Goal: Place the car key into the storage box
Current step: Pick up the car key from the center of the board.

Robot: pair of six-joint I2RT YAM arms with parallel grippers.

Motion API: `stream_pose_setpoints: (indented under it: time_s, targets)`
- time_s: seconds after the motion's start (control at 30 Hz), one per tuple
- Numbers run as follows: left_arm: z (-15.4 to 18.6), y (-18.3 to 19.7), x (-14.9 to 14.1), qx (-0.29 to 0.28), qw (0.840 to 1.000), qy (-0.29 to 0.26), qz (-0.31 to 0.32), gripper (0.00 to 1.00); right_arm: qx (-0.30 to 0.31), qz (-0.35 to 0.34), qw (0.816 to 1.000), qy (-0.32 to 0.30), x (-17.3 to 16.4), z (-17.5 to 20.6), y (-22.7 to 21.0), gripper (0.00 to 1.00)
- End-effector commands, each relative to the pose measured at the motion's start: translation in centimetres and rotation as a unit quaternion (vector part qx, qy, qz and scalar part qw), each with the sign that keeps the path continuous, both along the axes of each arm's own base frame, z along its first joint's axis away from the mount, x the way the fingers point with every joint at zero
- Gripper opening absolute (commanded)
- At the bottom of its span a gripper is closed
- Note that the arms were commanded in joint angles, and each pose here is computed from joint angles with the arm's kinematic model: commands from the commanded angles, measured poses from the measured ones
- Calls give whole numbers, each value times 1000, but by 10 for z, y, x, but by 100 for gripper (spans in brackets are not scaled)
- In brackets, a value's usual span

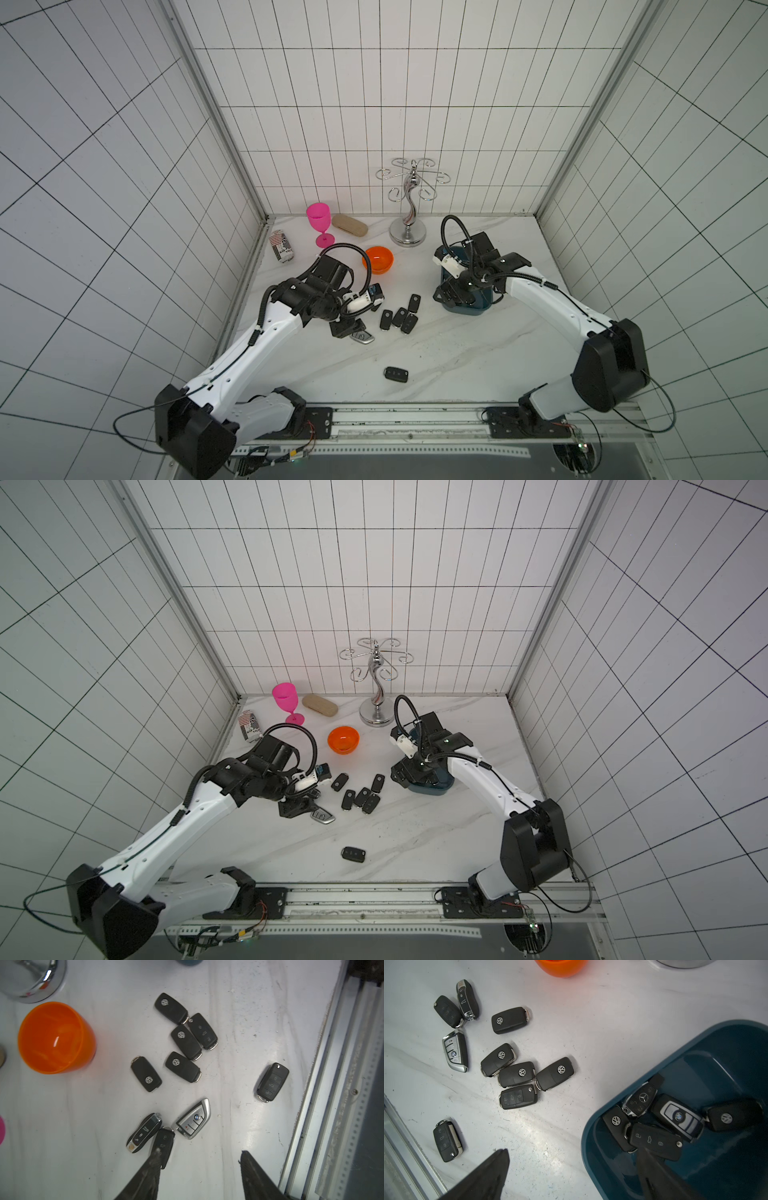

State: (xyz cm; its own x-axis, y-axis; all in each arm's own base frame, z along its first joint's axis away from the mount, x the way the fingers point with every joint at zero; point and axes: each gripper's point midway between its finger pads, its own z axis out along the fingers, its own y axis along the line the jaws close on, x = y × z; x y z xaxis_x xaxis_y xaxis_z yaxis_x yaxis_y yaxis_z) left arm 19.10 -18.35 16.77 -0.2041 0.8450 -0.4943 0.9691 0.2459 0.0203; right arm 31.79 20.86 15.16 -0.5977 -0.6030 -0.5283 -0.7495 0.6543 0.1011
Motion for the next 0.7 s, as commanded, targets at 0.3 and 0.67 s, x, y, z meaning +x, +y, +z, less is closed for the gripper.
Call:
stream_pose_setpoints:
  time_s: [0.3,0.67]
  targets:
    - [-34,-54,-65,38,981,9,-190,67,-9,74,996,42,17,-8,57,99]
    - [-79,-83,-76,72,970,-11,-232,78,2,49,998,31,43,-10,68,99]
